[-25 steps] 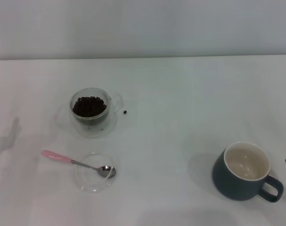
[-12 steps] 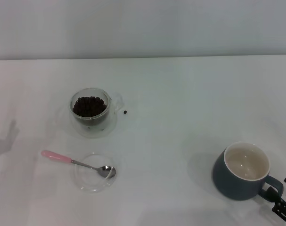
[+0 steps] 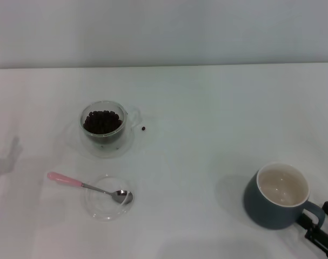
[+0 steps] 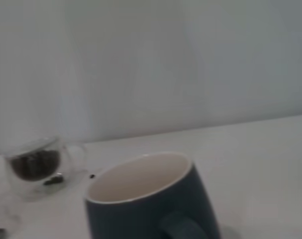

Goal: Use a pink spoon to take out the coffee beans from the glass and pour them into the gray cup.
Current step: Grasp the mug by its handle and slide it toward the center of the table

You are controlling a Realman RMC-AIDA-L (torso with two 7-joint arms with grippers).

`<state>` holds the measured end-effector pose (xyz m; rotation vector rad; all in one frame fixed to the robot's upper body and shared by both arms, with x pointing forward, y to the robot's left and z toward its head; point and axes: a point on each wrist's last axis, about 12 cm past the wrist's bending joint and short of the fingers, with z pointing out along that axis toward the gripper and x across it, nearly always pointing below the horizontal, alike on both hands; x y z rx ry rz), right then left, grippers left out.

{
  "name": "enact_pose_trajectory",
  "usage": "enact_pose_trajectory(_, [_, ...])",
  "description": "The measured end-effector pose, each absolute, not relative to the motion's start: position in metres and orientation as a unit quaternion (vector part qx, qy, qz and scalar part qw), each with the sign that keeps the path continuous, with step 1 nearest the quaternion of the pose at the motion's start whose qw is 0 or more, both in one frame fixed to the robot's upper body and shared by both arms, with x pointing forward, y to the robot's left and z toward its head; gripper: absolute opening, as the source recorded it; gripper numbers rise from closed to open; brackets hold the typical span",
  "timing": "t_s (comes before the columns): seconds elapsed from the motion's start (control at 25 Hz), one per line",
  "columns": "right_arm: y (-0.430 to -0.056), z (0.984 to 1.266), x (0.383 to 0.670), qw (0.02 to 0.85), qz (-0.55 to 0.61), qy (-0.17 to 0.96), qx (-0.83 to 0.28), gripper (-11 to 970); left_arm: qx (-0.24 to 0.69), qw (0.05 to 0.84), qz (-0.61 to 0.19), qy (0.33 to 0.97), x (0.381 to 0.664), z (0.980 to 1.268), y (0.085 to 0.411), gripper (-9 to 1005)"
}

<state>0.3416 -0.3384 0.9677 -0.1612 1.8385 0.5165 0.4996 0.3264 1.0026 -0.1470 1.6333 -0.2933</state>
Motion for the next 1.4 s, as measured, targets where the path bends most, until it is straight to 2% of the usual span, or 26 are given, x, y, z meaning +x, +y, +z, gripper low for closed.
enact_pose_trajectory(0.64, [-0.348,0.973,0.393,0.602,0.175,0.778,-0.037,714,-0.066,0.676,-0.128,0.723,0.499,1.004,0.328,890])
enact_pose_trajectory(1.0, [-0.34,0.975,0.405,0.603,0.185,0.774,-0.043,706,-0.071,0.677,-0.122,0.722,0.5,1.004,0.332,890])
enact_pose_trajectory(1.4, [-0.325,0.975,0.413,0.603,0.211,0.768,-0.041,295,-0.067,0.681,-0.119,0.72,0.504,1.007,0.333,890])
